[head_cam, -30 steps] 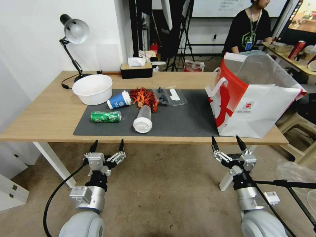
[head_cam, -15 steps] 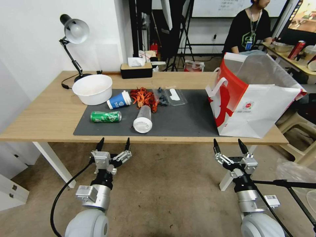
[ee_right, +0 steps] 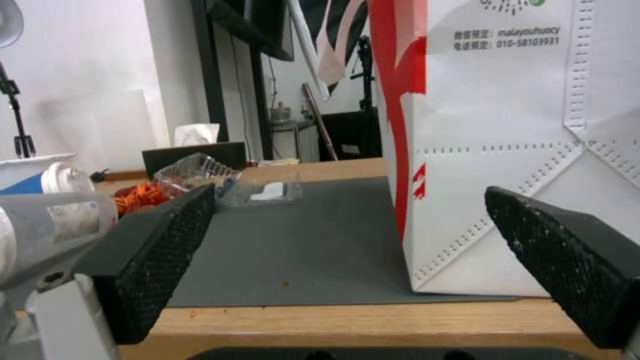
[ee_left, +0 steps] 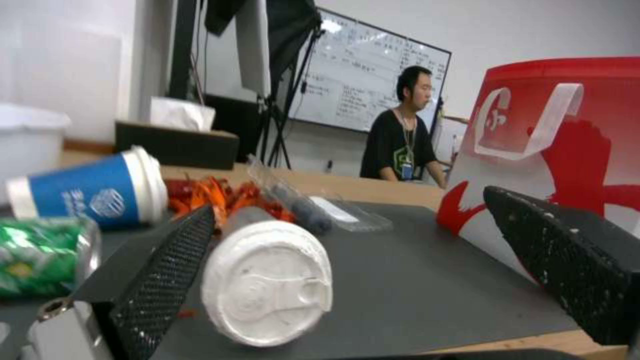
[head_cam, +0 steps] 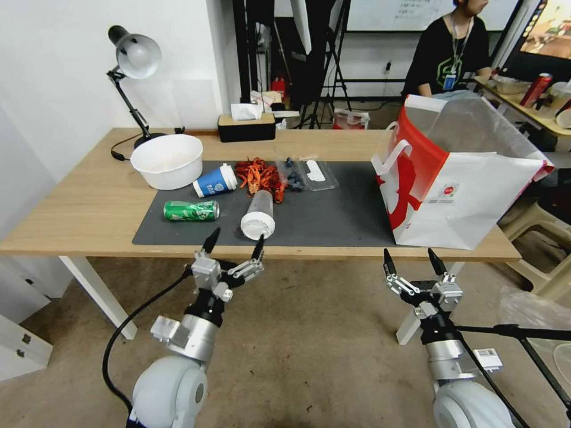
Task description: Pick up the trash from the table and place it into the takeout bag.
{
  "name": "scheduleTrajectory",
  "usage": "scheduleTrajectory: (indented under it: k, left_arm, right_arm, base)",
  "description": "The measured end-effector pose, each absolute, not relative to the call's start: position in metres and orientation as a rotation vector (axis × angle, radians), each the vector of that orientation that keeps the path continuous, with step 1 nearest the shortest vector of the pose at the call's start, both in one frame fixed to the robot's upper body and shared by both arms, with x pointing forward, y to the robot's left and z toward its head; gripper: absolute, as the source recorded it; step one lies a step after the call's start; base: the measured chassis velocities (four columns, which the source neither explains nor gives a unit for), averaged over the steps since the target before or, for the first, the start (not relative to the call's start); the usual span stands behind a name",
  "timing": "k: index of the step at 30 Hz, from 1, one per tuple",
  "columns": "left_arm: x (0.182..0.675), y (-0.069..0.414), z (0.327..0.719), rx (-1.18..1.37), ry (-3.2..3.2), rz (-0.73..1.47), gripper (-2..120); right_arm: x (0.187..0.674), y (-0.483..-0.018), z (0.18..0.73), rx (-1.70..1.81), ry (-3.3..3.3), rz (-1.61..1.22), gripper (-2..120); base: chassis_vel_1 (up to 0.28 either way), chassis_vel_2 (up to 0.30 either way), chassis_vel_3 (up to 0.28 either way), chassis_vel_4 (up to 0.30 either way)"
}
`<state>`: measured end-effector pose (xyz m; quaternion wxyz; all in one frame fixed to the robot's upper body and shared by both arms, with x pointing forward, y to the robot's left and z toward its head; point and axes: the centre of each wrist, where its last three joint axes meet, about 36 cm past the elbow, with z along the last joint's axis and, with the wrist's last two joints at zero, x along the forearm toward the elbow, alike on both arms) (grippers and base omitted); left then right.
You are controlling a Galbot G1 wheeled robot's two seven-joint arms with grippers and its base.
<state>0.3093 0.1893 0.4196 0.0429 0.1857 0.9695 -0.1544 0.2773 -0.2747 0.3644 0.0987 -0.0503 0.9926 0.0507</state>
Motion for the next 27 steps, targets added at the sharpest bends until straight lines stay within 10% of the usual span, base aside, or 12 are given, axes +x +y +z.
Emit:
scheduleTrajectory:
  k: [27]
  left_arm:
    - [0.382,0.176,0.433,0.460,3.250,-0.577,100]
  right_arm:
    - [0.273,-0.269,0.359,-0.126,2.949,0.126,100]
  base:
    - [0.000,0.000,0.000,0.000]
